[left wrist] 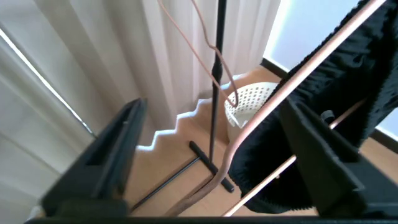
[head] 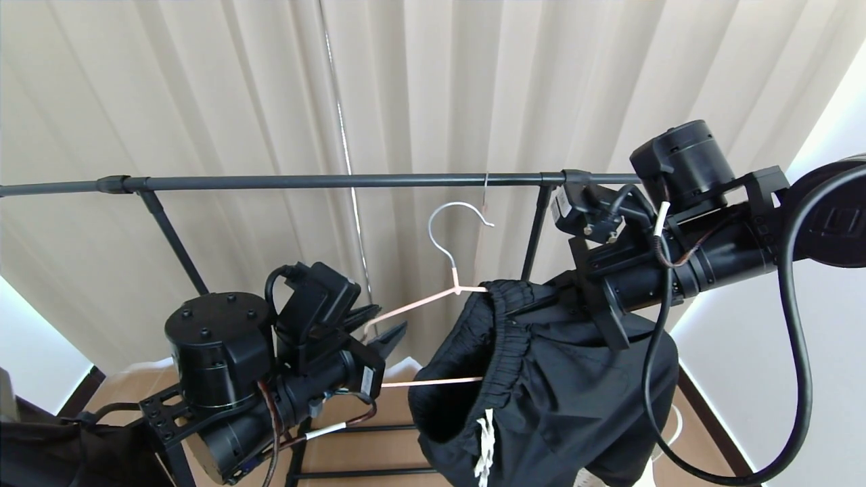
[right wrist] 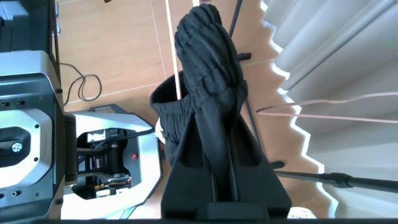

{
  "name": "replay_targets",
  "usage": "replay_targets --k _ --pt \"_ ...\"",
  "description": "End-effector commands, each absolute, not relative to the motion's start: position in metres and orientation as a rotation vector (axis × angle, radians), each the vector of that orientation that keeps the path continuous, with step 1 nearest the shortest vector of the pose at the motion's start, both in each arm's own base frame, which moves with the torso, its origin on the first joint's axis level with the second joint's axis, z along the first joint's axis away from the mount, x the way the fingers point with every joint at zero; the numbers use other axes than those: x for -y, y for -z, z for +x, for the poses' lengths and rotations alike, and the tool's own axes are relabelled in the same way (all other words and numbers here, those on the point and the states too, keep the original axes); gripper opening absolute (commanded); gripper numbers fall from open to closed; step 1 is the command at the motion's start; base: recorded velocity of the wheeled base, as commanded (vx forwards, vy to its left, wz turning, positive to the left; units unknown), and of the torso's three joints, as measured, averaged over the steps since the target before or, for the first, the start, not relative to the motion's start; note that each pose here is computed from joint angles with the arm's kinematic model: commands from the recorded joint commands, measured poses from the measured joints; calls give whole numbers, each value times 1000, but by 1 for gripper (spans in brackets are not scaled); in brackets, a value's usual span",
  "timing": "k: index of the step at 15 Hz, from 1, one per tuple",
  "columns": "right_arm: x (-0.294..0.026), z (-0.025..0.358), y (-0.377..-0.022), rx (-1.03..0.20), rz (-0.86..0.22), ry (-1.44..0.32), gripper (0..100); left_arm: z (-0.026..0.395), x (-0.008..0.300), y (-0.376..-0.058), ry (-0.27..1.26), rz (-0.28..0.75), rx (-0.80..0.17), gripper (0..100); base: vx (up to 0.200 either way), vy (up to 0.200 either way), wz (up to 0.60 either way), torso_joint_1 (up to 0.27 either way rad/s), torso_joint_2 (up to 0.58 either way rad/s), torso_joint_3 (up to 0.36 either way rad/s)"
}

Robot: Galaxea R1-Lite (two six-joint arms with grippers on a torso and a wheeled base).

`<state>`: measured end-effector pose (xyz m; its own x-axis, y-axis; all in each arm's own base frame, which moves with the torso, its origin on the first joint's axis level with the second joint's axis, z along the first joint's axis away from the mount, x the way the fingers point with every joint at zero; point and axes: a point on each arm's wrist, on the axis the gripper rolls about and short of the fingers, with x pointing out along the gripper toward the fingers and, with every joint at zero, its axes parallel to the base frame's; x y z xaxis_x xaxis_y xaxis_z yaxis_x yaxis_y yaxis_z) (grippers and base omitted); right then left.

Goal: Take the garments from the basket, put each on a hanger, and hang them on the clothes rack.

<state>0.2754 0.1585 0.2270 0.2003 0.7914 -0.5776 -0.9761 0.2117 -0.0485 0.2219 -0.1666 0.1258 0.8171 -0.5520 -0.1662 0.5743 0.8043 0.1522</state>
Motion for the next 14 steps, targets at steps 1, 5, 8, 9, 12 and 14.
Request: replay_targets --k 1,5,8,9,12,14 --pt "-154 266 -235 -463 -459 -1295 0 216 159 -137 630 147 -90 100 0 0 0 0 0 0" --pt "-148 257 -242 -453 -447 -1279 0 217 119 -155 595 76 -47 100 0 0 0 0 0 0" --pt "-143 251 -251 -440 -475 -1207 0 203 82 -177 660 -156 -74 100 0 0 0 0 0 0" --pt "-142 249 -255 -432 -485 -1190 0 199 74 -178 670 -197 -124 100 0 0 0 0 0 0" --pt "-139 243 -263 -415 -528 -1117 0 196 73 -160 667 -219 -329 100 0 0 0 0 0 0" --pt "-143 237 -266 -420 -546 -1067 0 193 97 -141 703 -176 -542 100 0 0 0 0 0 0"
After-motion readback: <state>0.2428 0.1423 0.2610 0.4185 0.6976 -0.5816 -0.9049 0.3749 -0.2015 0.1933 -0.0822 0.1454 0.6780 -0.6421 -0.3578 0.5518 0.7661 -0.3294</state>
